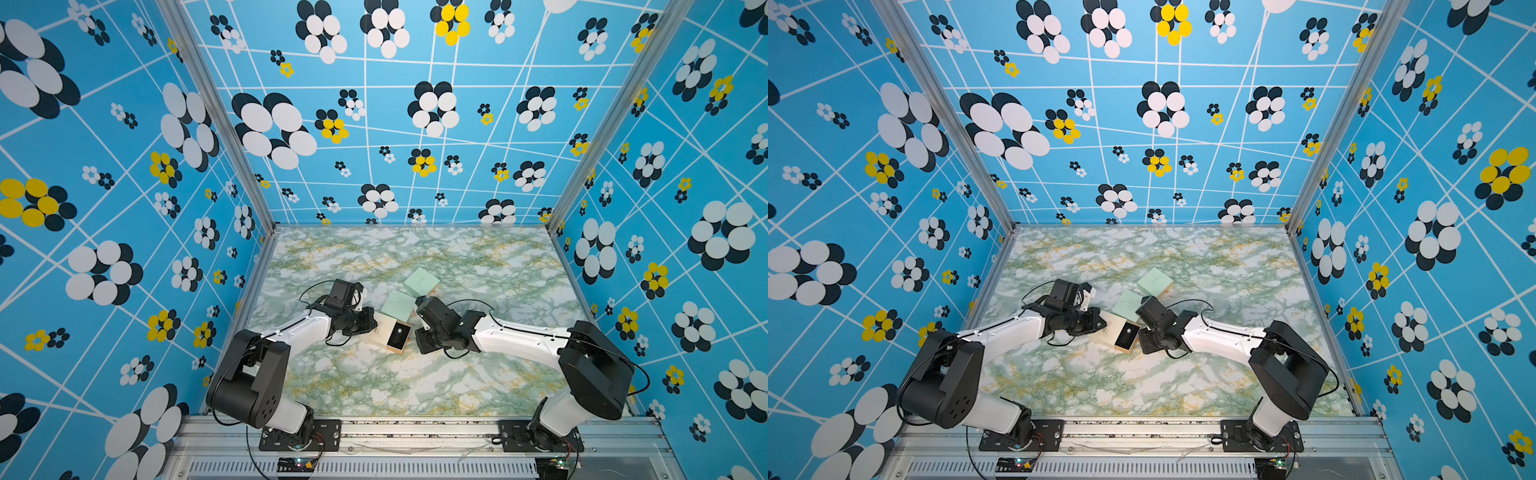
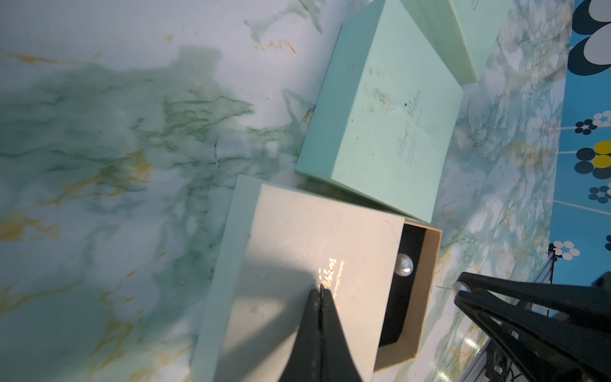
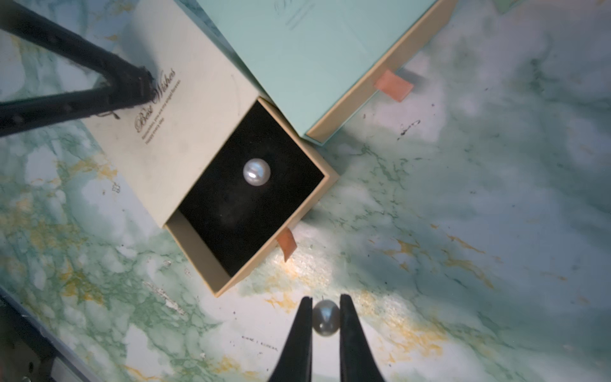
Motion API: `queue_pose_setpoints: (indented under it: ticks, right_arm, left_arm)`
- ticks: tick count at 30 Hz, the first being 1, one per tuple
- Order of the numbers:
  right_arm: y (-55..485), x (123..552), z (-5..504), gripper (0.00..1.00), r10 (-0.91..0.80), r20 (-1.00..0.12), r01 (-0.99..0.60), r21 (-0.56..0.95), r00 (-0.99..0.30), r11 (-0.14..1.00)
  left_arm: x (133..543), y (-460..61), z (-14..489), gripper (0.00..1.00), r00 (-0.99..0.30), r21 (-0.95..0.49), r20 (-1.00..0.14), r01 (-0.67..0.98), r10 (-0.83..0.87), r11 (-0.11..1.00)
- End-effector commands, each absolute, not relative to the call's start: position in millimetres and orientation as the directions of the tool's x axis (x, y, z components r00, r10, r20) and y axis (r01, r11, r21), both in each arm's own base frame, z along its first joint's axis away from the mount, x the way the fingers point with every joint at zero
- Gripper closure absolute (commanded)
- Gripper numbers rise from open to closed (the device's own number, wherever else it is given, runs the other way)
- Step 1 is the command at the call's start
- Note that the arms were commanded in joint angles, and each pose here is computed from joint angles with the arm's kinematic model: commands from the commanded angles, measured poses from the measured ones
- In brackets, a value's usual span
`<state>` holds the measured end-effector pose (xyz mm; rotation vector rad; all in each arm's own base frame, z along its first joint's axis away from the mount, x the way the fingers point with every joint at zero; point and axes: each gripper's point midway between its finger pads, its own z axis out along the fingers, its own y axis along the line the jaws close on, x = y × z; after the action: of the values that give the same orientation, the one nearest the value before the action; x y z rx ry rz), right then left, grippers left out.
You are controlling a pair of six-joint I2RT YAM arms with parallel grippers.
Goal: Take out the earrings from the drawer-style jewelry box
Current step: Pick up the earring from the drawer, then place the earring at the center of the board.
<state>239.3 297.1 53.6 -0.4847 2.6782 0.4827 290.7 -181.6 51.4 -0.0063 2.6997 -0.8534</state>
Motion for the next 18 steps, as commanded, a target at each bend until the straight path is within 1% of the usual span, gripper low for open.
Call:
queue_pose_setpoints:
  ticks: [1,7,18]
  right_arm:
    - [307.1,242.2,58.8,1.00,-0.190,-0.419,-0.359,0.370,-0.888,0.857]
    - [308.6,244.7,47.7,1.00,-0.151,-0.388,-0.323,0.428,-0.909,0.844]
    - [307.9,243.0,36.5,0.98,-0.149,-0.362,-0.308,0.437,-0.920,0.845]
  left_arm:
    - [249.7,-159.8,7.5,1.00,-0.990,-0.447,-0.121,-0.008,-0.069,0.894]
    - [250.6,-160.2,6.5,1.00,-0.990,-0.445,-0.119,-0.008,-0.068,0.895]
    - [251.9,-165.2,6.4,1.00,-0.990,-0.472,-0.121,-0.006,-0.071,0.882]
